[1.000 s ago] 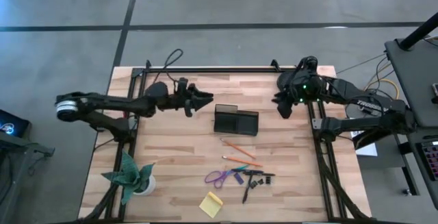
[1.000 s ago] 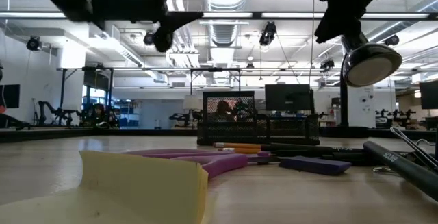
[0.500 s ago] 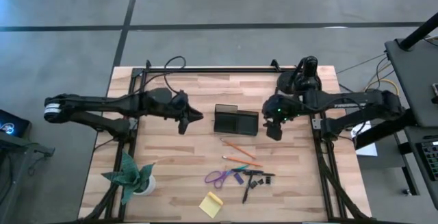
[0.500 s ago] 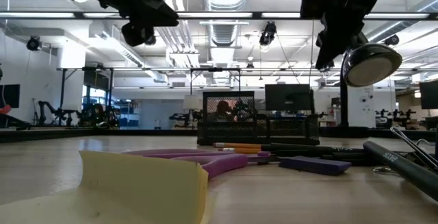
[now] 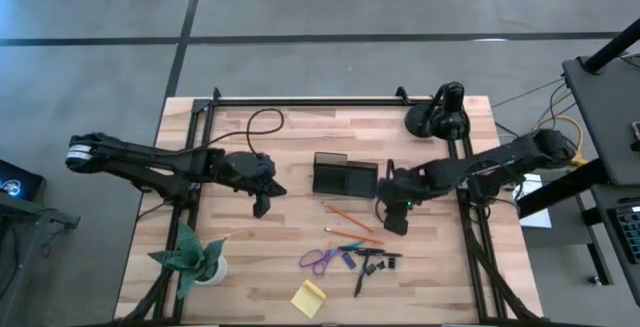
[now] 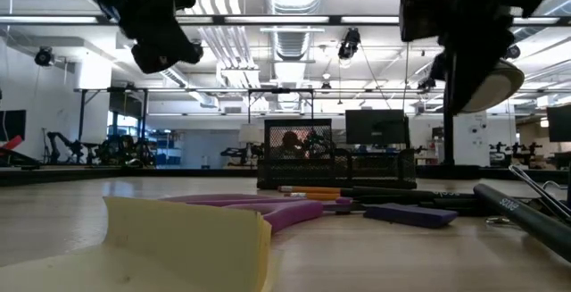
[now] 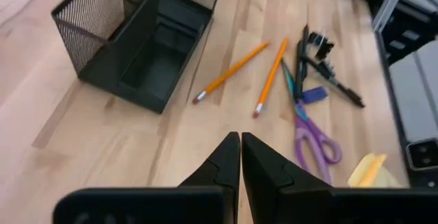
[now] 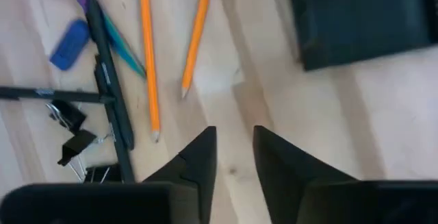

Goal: Pick and place office supplies into organizer
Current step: Put the top yellow pencil into the black desk organizer

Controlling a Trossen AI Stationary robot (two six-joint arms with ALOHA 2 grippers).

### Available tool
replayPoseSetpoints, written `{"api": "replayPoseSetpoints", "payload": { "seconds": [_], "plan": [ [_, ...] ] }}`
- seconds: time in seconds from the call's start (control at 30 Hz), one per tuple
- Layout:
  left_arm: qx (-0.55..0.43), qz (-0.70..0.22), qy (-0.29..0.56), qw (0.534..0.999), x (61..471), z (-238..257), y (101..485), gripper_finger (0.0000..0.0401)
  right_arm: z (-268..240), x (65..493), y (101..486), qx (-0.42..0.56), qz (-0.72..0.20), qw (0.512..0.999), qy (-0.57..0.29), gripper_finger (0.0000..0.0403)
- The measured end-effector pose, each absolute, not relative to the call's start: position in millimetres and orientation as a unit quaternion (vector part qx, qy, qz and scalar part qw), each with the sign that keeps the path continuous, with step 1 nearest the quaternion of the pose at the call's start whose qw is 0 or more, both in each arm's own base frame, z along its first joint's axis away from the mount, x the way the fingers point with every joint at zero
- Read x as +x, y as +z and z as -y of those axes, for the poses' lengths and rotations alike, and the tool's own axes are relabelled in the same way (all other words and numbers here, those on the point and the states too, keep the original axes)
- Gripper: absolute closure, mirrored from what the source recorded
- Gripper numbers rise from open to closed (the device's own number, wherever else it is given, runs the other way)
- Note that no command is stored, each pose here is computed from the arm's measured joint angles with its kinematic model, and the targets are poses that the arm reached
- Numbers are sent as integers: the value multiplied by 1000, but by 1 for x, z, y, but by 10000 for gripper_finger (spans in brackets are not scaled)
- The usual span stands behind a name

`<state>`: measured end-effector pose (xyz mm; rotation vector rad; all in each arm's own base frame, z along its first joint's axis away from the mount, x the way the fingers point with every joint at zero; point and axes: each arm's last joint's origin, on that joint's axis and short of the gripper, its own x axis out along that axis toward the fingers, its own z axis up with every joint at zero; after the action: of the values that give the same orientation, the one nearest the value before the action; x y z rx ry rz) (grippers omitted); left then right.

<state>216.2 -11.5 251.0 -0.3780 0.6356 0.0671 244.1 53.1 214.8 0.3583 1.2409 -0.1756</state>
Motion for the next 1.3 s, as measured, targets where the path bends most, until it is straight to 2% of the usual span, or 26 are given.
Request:
{"api": "replayPoseSetpoints", "payload": {
  "seconds": [0.23,0.3,0.53,0.77,0.93,1.3],
  "plan": [
    [-156,-313,23,937,213,11,249,401,-74,254,188,192,-610,762,-102,385],
    [-152,-313,21,937,213,11,249,401,-78,258,185,216,-604,761,-100,392],
    [-154,-317,20,936,213,11,247,401,-82,277,177,357,-555,737,-145,394],
    [-180,-326,25,928,211,11,239,401,-82,280,166,476,-529,656,-251,394],
    [-180,-329,26,927,210,11,236,401,-82,284,152,495,-526,627,-292,394],
    [-179,-328,26,927,210,11,235,401,-81,285,147,487,-505,634,-325,394]
  ]
}}
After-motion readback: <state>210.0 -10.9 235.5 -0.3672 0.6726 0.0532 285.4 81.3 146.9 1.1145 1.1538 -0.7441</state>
